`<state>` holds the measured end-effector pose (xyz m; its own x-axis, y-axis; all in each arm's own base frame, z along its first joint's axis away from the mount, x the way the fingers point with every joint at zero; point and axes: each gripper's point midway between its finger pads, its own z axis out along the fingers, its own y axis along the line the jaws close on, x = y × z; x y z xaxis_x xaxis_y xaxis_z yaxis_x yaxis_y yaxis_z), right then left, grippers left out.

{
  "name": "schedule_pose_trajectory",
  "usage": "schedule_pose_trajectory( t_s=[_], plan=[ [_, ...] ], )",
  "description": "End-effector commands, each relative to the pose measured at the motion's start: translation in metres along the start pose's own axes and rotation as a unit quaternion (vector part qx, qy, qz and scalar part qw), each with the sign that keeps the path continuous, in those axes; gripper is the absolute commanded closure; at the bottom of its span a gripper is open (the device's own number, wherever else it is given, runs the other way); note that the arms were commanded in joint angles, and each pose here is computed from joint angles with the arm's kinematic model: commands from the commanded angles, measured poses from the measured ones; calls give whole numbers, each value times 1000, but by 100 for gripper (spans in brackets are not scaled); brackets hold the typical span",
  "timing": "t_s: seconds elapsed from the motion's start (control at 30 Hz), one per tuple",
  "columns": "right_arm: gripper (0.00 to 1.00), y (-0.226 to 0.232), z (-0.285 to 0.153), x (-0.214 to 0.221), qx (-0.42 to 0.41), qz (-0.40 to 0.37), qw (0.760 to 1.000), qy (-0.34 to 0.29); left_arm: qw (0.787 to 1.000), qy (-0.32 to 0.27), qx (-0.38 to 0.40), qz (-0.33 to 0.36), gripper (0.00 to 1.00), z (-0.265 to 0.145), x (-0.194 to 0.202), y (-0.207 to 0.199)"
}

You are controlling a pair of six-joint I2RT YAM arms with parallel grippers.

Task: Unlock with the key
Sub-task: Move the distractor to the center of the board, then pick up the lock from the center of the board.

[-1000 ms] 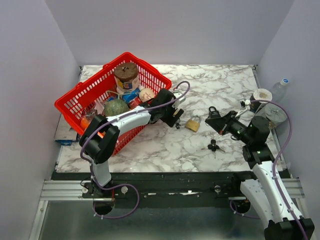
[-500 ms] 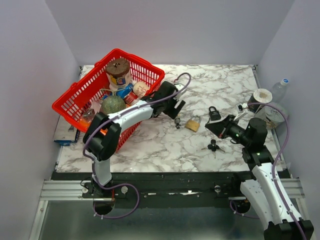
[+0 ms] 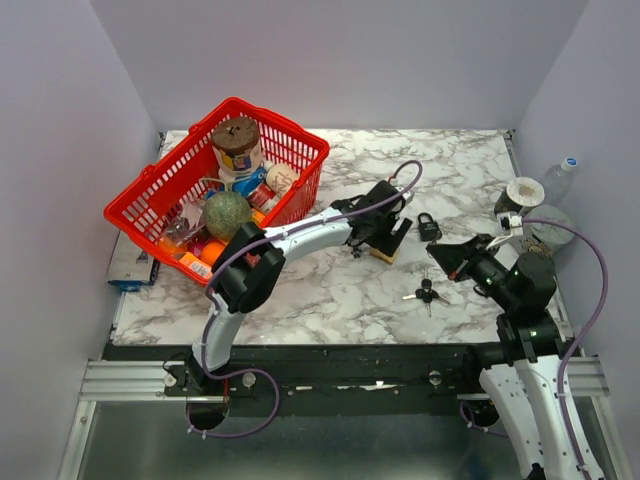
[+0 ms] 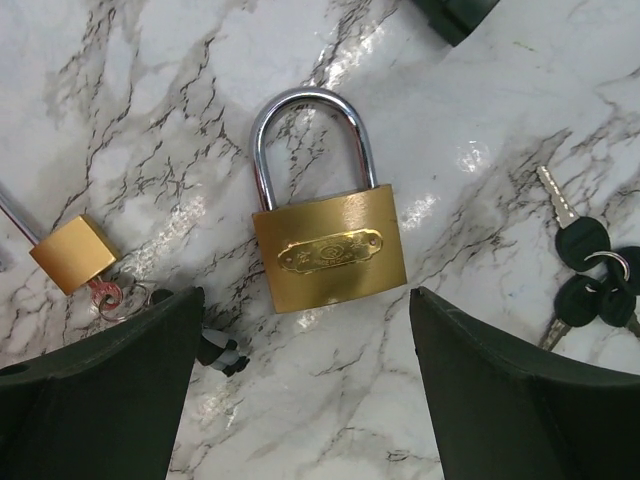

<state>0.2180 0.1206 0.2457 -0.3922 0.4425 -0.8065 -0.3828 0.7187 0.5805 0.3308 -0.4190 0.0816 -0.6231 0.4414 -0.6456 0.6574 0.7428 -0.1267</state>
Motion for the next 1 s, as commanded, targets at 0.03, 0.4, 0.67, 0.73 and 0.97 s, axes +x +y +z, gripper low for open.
schedule_pose_trajectory(
  t_s=[0.03,0.4,0.67,0.73,0.97],
  plan=[
    [99,-5,-7,1,25,-1,1000,3,999,21,-21,-30,9,11,2,2],
    [99,-9,-7,8,27,3,1000,11,998,56,-31,-25,9,35,20,-2],
    [99,-11,-8,11,30,2,999,11,992,89,-83,12,12,50,39,2],
    [99,-12,-8,12,31,3,999,12,990,98,-102,18,14,49,43,8],
    [99,-17,-7,20,34,7,999,19,989,114,-91,12,19,60,56,5]
  ],
)
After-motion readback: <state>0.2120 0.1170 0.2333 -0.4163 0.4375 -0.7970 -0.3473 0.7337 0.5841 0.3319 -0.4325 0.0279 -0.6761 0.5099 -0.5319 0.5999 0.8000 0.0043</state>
